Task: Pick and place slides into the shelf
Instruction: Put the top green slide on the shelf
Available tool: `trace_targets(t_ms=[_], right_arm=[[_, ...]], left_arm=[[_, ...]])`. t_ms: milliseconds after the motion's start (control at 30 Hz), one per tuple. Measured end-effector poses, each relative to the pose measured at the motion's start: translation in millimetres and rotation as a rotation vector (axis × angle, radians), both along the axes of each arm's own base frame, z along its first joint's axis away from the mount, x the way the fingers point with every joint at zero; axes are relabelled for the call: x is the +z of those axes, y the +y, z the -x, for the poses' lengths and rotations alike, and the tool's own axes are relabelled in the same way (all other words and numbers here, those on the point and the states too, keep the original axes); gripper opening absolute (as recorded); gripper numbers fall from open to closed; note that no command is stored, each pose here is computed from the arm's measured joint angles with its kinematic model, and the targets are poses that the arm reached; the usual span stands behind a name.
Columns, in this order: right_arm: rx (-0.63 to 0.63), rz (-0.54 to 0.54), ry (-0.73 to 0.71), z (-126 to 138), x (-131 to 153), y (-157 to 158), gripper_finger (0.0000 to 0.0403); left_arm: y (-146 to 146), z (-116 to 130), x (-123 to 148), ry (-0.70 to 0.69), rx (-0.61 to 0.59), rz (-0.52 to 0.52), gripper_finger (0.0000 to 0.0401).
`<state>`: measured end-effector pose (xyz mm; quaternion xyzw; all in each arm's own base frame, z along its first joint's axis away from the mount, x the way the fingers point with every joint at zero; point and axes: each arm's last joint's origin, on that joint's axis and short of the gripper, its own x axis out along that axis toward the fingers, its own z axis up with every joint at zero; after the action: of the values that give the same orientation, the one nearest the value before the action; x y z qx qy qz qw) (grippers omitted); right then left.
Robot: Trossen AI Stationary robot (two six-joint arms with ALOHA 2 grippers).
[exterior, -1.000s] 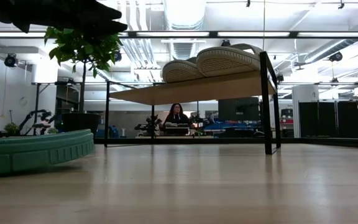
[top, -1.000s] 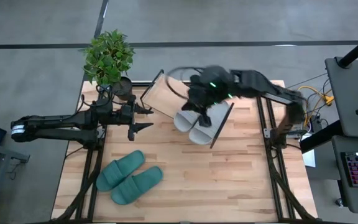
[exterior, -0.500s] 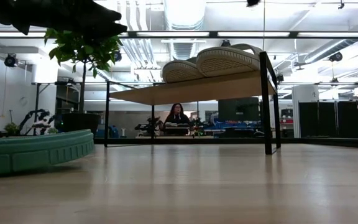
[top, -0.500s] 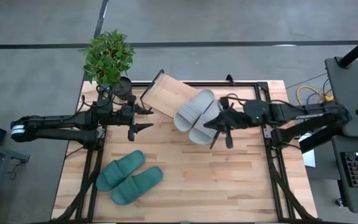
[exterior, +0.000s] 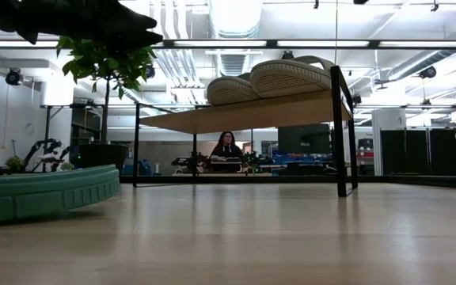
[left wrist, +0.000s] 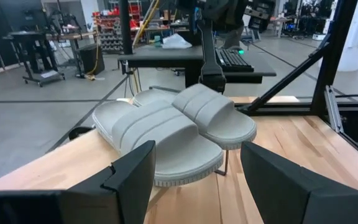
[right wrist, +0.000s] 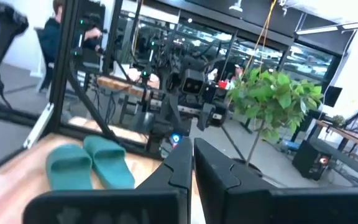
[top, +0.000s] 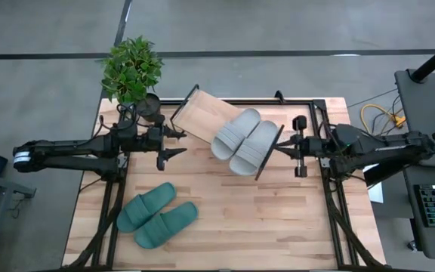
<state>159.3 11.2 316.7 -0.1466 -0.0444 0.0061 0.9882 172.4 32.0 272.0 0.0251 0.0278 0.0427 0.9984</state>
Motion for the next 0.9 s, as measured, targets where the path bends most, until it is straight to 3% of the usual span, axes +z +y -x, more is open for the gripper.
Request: trace_targets(t_ms=[200,500,700,900], right_arm=[[-0.004,0.052,0.001,2,-14,0,0.0009],[-0.005,0.065,0.014,-2,-16,0,0.0009],[-0.009,0.110,0.012,-2,-16,0,0.0009],[-0.010,0.131,0.013,-2,-17,0,0.0009]], left_arm=[[3,-12,-12,0.086,-0.006,-0.061,0.0222],[2,-18,7,0.217,-0.052,0.013,0.0222],[-2,-4,41,0.233,-0.060,0.206,0.0222],[-13,7,51,0.308,-0.310,0.492,0.0222]])
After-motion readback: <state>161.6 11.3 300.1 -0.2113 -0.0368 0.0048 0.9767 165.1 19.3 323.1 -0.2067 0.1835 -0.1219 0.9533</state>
